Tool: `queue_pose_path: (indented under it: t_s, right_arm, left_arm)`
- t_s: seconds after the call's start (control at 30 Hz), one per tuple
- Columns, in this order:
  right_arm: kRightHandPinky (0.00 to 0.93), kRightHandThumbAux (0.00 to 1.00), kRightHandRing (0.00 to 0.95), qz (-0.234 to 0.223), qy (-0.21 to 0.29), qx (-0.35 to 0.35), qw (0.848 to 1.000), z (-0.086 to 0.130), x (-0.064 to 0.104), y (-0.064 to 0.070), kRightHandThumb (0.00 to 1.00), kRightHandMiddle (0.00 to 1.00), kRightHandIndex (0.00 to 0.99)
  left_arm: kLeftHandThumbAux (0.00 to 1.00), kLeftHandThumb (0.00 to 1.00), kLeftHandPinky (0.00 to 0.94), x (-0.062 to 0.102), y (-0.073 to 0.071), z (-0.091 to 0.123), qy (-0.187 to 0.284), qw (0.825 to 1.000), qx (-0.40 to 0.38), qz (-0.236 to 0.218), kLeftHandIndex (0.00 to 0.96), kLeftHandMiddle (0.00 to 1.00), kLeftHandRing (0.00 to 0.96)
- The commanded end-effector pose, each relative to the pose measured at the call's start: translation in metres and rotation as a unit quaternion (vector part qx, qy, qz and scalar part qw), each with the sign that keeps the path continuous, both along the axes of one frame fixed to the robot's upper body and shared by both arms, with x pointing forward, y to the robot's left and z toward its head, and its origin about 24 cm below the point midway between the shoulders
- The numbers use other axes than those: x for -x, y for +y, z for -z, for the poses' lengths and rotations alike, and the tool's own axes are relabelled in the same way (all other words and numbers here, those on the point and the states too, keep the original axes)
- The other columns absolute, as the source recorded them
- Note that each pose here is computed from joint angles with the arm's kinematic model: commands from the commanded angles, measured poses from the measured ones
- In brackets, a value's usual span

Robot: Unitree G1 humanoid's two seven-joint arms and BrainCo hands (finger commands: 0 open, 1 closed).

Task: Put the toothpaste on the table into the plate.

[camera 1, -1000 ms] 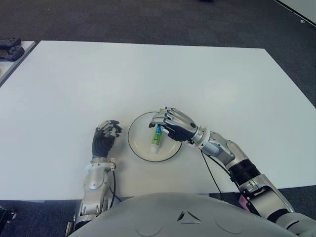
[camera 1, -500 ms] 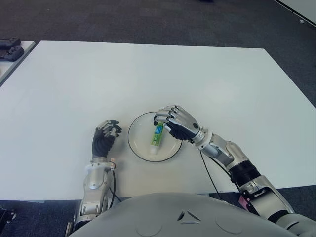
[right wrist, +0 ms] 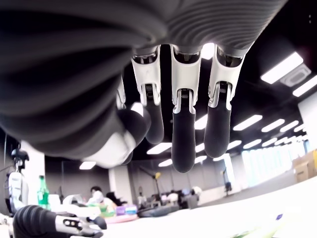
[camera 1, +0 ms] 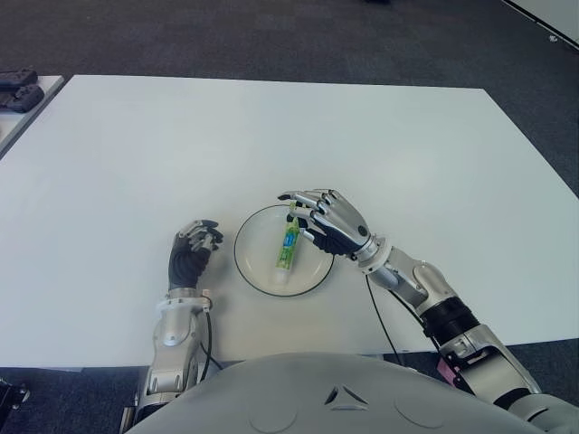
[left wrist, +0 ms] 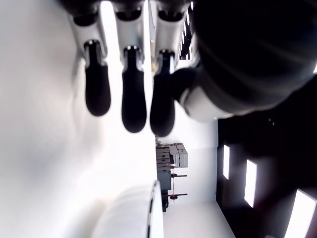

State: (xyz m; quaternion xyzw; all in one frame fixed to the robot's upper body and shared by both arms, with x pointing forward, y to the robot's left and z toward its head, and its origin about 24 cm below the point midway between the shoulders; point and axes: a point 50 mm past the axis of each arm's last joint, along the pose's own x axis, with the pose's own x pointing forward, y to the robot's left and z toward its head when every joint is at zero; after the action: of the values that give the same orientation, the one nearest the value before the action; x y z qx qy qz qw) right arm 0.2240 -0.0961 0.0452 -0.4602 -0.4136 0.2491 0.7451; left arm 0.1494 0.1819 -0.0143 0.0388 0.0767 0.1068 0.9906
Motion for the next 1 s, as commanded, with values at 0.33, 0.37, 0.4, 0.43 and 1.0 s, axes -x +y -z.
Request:
queue_pose_path:
  t_s: [0.33,0.37,0.4,0.43,1.0]
  right_arm:
    - [0.159,0.606,0.096,0.032,0.062,0.014,0.997,0.004,0.003,-0.014,0.462,0.060,0.142]
    - [0.133,0.610,0.077,0.033,0.068,0.014,0.997,0.004,0.003,-0.014,0.452,0.047,0.126]
    - [0.116,0.614,0.065,0.037,0.076,0.015,0.996,0.004,0.004,-0.015,0.445,0.039,0.115]
    - [0.094,0.621,0.054,0.040,0.083,0.015,0.996,0.004,0.004,-0.016,0.434,0.032,0.102]
    - [0.261,0.723,0.149,0.127,0.215,-0.152,0.956,0.014,0.012,-0.030,0.354,0.097,0.065]
  left_arm:
    - [0.721,0.704,0.518,0.003,0.001,0.006,0.019,1.000,0.002,0.003,0.432,0.543,0.530]
    - [0.721,0.704,0.519,0.003,0.001,0.006,0.018,1.000,0.002,0.003,0.432,0.543,0.530]
    - [0.721,0.704,0.520,0.003,0.001,0.006,0.018,1.000,0.002,0.003,0.432,0.543,0.529]
    - [0.721,0.704,0.523,0.004,0.001,0.006,0.018,1.000,0.002,0.003,0.432,0.545,0.531]
    - [0.721,0.704,0.526,0.003,0.001,0.007,0.018,1.000,0.003,0.005,0.432,0.554,0.538]
